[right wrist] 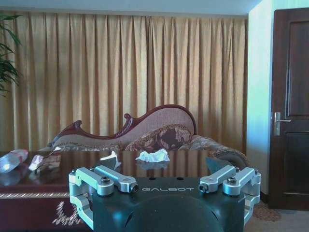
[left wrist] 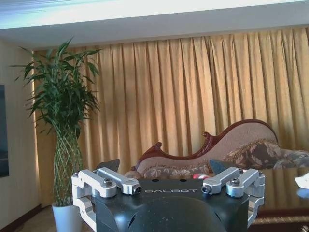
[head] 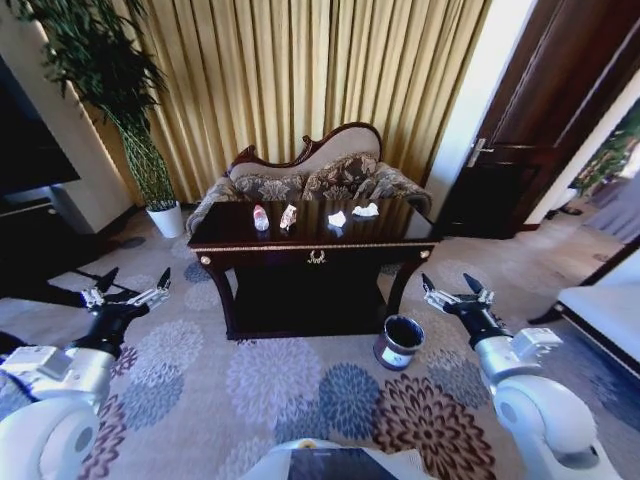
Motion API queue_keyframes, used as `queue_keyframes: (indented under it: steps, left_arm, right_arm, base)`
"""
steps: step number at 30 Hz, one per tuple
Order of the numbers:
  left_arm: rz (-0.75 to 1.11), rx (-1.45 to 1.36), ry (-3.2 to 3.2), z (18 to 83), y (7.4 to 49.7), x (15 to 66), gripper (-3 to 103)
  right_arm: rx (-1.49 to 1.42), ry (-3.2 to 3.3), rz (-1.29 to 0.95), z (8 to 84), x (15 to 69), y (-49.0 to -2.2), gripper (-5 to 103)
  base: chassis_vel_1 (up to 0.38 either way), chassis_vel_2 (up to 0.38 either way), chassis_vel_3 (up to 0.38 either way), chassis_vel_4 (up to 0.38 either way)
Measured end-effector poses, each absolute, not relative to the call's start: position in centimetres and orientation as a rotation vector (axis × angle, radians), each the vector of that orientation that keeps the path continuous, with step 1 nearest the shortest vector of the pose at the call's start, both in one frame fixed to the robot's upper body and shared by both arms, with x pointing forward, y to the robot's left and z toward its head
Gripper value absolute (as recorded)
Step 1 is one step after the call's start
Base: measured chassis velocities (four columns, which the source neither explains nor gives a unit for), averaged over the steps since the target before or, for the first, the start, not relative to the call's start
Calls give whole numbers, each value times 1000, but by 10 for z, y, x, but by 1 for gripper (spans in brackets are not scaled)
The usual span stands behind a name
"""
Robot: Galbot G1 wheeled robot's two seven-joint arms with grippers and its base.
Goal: Move to the front of the table and place the trash on the table into the trash bin.
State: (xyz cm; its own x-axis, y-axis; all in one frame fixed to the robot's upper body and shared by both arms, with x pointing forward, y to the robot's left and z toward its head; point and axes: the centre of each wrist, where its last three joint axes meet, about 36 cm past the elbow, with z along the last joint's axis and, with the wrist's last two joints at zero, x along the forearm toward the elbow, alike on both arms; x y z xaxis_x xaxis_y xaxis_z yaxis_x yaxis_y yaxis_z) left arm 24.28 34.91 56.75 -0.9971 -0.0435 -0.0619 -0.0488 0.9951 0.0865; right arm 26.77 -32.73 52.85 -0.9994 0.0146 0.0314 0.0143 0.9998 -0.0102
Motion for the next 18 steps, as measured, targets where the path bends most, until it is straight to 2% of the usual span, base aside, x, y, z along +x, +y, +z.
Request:
queue_keyframes:
  steps: [10, 18]
  left_arm:
    - [132, -74, 3080, 566, 349, 243, 100]
    - [125, -79, 3084, 565, 350, 243, 100]
  right_arm:
    - [-22, -3108, 17, 528, 268, -327, 100]
    - [-16, -3105, 23, 526, 268, -325, 100]
  base:
    - [-266, 258, 268, -289]
    - [-195, 194, 192, -193]
